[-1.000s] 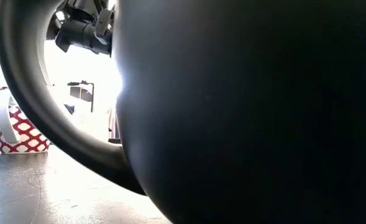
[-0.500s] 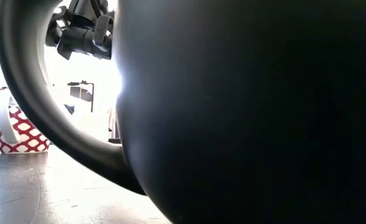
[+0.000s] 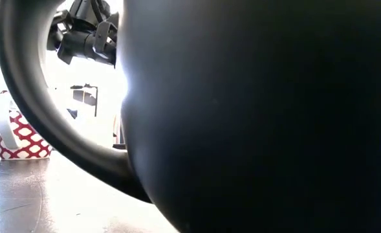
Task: Place coffee mugs
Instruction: Put the light blue patterned mug on the shelf
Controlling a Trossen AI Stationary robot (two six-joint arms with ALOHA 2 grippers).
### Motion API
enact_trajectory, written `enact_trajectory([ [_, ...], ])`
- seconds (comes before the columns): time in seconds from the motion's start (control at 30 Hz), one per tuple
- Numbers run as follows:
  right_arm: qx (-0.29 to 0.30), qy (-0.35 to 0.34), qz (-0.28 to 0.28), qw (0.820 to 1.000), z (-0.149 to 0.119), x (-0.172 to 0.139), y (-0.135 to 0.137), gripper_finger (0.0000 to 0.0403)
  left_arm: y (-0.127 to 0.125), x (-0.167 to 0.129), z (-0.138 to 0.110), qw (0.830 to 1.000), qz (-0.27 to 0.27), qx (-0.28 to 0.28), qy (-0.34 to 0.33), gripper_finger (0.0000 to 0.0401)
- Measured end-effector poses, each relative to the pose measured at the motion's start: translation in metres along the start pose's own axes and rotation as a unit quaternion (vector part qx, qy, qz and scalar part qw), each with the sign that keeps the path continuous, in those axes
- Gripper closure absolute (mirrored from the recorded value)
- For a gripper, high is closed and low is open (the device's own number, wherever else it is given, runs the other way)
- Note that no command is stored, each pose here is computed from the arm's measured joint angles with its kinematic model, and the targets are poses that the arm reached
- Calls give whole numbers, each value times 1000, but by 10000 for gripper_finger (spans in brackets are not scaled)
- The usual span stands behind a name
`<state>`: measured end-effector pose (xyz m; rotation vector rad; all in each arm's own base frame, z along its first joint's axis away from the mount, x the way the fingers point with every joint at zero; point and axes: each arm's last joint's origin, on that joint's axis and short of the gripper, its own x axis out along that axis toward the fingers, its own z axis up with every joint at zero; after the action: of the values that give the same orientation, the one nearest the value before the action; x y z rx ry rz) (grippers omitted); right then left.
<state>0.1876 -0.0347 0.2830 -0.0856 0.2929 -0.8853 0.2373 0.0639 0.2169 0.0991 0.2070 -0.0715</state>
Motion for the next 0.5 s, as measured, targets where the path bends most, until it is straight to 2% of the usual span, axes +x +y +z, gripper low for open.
enact_trajectory([
  [0.1, 10, 52, 30, 998, 9, 1, -4, 329, 3, -1, -1, 1000, 5, 3, 2, 321],
  [0.2, 33, 57, 50, 997, 19, 3, -7, 308, 5, -2, -2, 1000, 7, 11, 3, 321],
  [0.33, 45, 71, 60, 995, 16, 8, -8, 272, 5, -3, -5, 1000, 8, 12, 6, 321],
  [0.5, 115, 74, 48, 989, 3, 13, -5, 235, 5, -4, -7, 1000, 7, 11, 8, 321],
])
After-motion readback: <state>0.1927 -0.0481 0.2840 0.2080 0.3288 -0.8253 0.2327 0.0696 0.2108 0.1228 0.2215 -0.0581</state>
